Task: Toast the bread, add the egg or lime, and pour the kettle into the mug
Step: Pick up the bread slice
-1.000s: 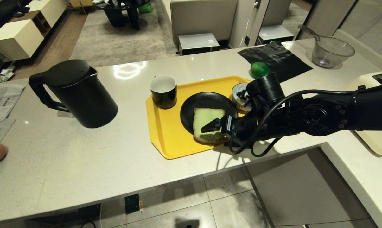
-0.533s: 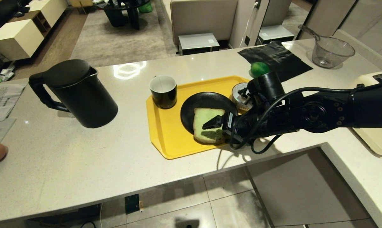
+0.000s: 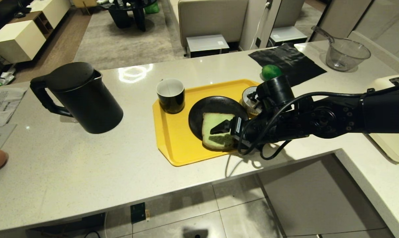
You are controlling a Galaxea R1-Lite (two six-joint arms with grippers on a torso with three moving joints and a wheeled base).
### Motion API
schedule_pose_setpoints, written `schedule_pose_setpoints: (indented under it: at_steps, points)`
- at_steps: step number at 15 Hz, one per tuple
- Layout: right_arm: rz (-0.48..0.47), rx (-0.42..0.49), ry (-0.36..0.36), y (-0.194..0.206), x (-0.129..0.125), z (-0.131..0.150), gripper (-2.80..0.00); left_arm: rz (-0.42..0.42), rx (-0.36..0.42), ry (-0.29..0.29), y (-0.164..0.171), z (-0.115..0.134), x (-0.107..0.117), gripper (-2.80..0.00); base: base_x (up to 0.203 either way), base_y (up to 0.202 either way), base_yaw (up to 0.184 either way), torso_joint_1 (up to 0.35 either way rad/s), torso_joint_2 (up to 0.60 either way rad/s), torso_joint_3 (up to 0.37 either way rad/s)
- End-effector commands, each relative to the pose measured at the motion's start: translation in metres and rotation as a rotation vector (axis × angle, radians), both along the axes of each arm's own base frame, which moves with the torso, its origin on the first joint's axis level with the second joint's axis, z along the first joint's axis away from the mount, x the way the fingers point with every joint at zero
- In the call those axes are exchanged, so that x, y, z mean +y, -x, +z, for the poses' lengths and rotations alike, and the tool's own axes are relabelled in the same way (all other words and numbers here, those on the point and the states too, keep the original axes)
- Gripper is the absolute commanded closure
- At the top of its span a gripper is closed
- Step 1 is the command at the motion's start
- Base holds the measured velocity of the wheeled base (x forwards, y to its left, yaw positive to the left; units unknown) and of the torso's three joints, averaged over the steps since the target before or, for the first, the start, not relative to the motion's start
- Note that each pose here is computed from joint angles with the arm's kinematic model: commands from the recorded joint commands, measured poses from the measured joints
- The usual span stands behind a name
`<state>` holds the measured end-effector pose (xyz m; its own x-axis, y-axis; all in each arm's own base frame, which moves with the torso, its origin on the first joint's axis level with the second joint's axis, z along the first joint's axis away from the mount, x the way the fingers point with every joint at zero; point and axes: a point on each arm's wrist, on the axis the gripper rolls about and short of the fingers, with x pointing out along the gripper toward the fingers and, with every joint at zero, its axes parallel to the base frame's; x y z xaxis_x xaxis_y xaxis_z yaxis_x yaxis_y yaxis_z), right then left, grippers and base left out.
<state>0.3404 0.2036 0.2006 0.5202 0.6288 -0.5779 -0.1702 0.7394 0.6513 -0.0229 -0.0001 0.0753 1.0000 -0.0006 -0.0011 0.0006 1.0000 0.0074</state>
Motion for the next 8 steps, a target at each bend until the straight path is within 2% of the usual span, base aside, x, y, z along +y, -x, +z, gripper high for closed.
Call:
schedule_pose_setpoints:
  at_steps: [1,8]
  points:
    - [0.002,0.013,0.0,-0.0018,0.0027,-0.0035,-2.8,0.001,-0.001,0.0,0.0001,0.0,0.0,0.0,0.0,0.0,0.0,0.0,0.0,0.0]
    - [0.005,0.026,0.006,-0.0052,0.0061,-0.0101,-2.8,0.001,-0.001,0.001,0.0001,0.0,0.0,0.0,0.0,0.0,0.0,0.0,0.0,0.0]
